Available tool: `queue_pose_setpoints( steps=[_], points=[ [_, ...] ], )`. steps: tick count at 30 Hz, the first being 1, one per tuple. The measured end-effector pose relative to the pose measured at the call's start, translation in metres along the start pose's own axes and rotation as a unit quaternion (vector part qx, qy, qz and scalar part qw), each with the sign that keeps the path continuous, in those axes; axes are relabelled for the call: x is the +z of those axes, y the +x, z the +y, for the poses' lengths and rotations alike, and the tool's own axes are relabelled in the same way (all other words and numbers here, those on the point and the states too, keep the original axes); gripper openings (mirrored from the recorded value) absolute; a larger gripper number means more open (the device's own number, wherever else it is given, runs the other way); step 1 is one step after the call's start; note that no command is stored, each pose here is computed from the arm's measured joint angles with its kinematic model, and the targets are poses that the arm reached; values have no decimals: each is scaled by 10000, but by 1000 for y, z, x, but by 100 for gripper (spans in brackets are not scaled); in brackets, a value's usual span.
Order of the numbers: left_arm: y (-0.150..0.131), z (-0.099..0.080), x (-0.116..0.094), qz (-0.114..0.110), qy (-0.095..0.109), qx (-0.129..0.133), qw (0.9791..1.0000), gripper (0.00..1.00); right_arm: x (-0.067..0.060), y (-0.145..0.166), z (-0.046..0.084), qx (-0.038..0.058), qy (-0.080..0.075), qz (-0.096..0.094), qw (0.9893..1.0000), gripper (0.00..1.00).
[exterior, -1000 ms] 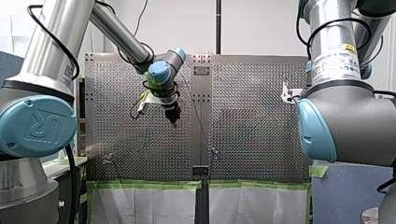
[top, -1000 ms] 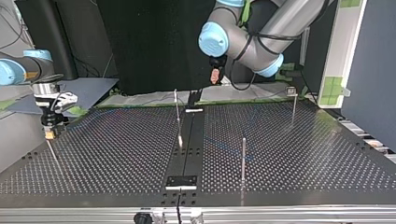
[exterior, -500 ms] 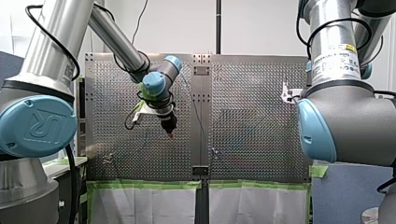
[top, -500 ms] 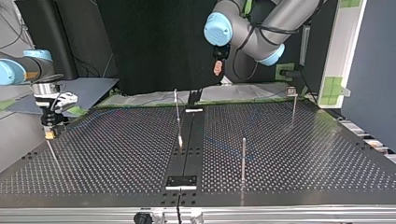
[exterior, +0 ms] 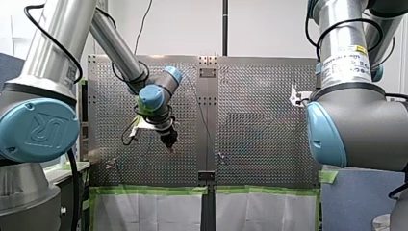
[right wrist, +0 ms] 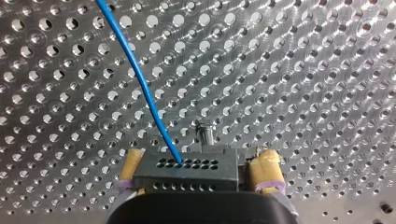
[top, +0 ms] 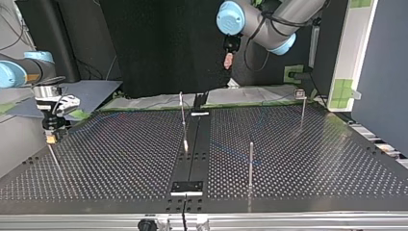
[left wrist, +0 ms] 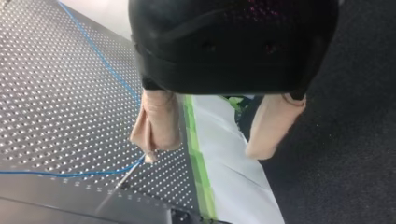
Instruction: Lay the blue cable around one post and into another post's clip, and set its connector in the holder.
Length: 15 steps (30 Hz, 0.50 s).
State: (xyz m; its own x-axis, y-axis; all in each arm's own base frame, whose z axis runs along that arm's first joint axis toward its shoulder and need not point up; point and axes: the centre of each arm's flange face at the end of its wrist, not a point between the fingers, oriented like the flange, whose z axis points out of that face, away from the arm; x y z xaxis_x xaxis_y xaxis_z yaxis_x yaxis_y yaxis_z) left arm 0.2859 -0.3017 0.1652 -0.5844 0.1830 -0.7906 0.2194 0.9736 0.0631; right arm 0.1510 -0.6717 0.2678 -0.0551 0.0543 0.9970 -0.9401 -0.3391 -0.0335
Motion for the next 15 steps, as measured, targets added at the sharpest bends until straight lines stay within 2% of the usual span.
queue_pose_setpoints(
  steps=[15],
  points=[
    [53,11,-7,2,3,3,10000,100,0,0,0,0,0,0,10000,98]
  ],
)
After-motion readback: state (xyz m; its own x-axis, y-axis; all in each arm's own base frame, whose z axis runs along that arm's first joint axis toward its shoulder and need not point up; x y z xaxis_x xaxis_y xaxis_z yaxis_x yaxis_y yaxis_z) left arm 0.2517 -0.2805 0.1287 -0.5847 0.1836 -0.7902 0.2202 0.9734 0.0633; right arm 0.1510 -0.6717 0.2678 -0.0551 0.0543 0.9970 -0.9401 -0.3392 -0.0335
